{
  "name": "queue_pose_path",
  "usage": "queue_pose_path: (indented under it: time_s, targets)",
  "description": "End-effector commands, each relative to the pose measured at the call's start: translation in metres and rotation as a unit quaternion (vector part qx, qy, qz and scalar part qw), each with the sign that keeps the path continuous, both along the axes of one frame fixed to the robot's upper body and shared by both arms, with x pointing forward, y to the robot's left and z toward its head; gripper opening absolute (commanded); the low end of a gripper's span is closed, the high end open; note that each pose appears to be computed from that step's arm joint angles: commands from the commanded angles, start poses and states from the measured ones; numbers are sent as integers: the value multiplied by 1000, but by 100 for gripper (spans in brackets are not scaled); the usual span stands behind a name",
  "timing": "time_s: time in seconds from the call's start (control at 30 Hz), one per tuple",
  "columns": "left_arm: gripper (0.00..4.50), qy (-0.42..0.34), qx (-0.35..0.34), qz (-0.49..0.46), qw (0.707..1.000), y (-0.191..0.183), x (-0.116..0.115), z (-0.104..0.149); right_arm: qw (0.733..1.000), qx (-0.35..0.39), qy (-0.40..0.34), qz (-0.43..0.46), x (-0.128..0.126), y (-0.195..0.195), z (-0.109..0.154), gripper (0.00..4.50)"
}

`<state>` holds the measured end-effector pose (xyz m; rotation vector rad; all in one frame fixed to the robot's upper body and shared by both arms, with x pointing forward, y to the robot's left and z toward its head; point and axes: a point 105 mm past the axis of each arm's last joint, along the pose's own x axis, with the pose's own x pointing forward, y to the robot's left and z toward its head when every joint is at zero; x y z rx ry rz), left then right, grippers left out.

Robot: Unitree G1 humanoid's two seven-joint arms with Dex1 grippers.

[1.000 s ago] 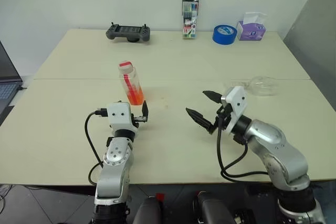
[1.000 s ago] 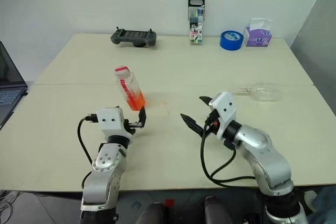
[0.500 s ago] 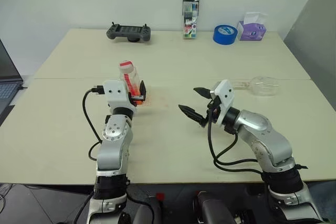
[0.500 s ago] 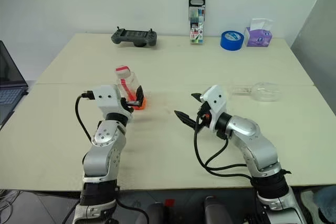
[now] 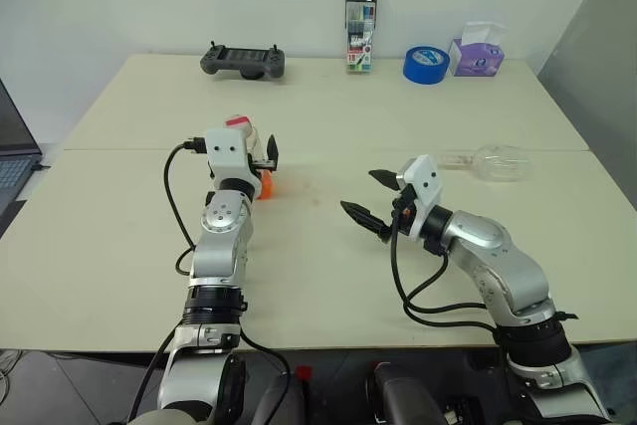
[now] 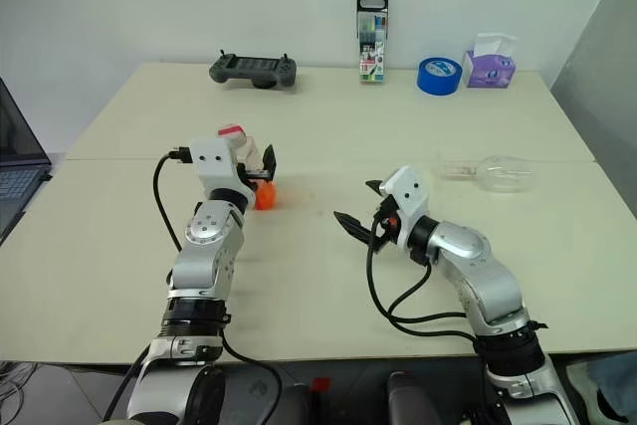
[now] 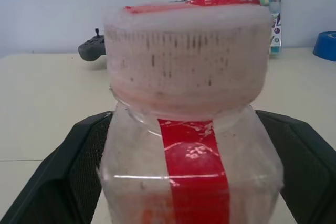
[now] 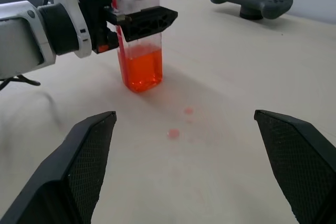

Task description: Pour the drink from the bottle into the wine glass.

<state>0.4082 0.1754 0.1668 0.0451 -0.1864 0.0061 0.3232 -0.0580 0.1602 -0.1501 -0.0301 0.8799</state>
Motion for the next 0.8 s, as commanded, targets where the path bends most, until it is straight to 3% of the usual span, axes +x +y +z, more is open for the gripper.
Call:
queue_pose_path:
  time_s: [0.03, 0.17, 0.2, 0.5, 0.6, 0.8]
  targets:
    - [447, -34, 3, -10, 999, -8, -3, 15, 1000, 8, -26, -4, -2, -2, 11, 450]
    - [447, -40, 5, -14, 999, -11, -7, 16, 1000, 9, -26, -4, -1, -1, 10, 450]
    - [430, -40, 6, -11, 999, -10, -7, 16, 1000, 8, -25, -2, -1, 0, 10, 450]
    - [181, -44, 13, 10, 999, -1, -9, 17, 1000, 4, -29, 3, 0, 2, 11, 450]
    - [180, -48, 22, 9, 999, 0, -8, 19, 999, 6, -36, 6, -1, 4, 19, 450]
    - [180, -79, 11, -81, 994, -25, -6, 43, 994, 9, -100, -47, 8, 2, 83, 450]
